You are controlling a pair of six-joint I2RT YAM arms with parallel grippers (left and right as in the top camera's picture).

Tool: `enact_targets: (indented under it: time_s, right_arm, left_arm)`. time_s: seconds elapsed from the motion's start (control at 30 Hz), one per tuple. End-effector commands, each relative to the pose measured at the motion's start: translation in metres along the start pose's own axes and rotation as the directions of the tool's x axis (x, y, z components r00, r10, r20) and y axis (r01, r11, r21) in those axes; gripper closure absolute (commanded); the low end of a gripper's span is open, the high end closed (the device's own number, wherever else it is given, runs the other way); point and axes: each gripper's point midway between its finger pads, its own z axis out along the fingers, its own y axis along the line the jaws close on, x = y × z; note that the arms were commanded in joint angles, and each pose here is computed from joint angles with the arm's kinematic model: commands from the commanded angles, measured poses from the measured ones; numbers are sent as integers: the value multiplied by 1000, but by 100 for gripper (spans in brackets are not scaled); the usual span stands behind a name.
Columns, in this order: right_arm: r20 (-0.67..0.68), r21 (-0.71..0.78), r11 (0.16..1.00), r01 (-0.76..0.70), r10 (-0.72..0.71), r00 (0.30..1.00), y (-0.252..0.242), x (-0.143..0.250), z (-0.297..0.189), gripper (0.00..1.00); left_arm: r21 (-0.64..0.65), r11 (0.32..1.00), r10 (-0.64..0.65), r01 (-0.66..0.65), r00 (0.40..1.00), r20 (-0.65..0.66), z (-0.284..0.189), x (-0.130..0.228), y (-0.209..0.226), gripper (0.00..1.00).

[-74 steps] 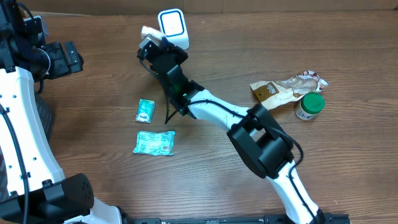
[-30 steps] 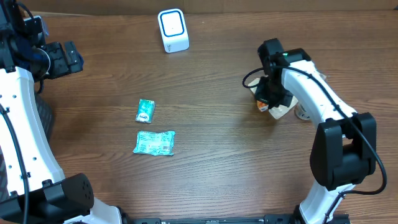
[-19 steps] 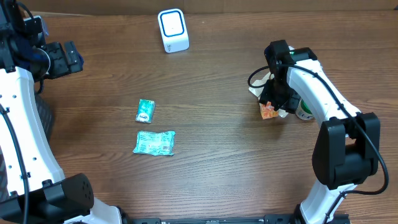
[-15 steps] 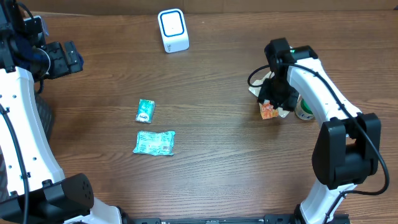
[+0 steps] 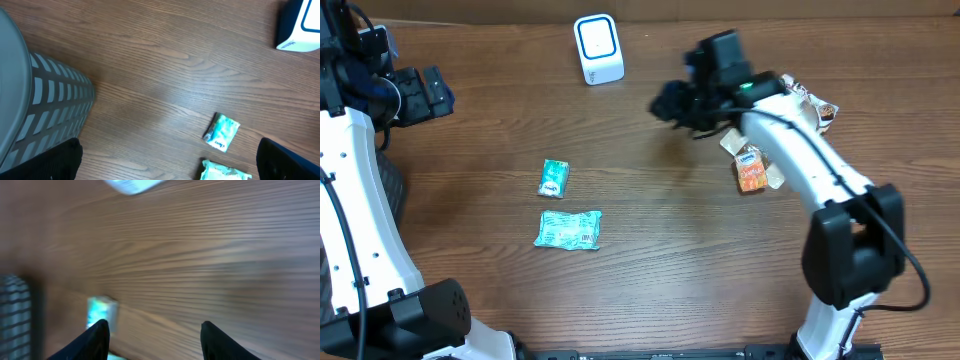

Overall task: Scan the item barcode
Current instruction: 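Move the right gripper to the teal tissue packet and grasp it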

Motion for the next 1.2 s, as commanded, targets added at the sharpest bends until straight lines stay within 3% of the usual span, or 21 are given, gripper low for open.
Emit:
enact_targets:
  time_s: [0.0,0.47,1.17]
  right_arm:
    - [-49,-12,997,-78,77,996,21,23,33,44]
    - [-107,-58,998,-28,21,994,86,100,117,51]
    - [-174,-21,1000,-20,16,985,84,151,163,60]
  left_arm:
    - [-3,1000,23,-23,1000,12,-3,-2,0,1]
    - [-3,1000,23,-23,1000,12,-3,-2,0,0]
    - [-3,1000,23,-23,1000,12,-3,-2,0,0]
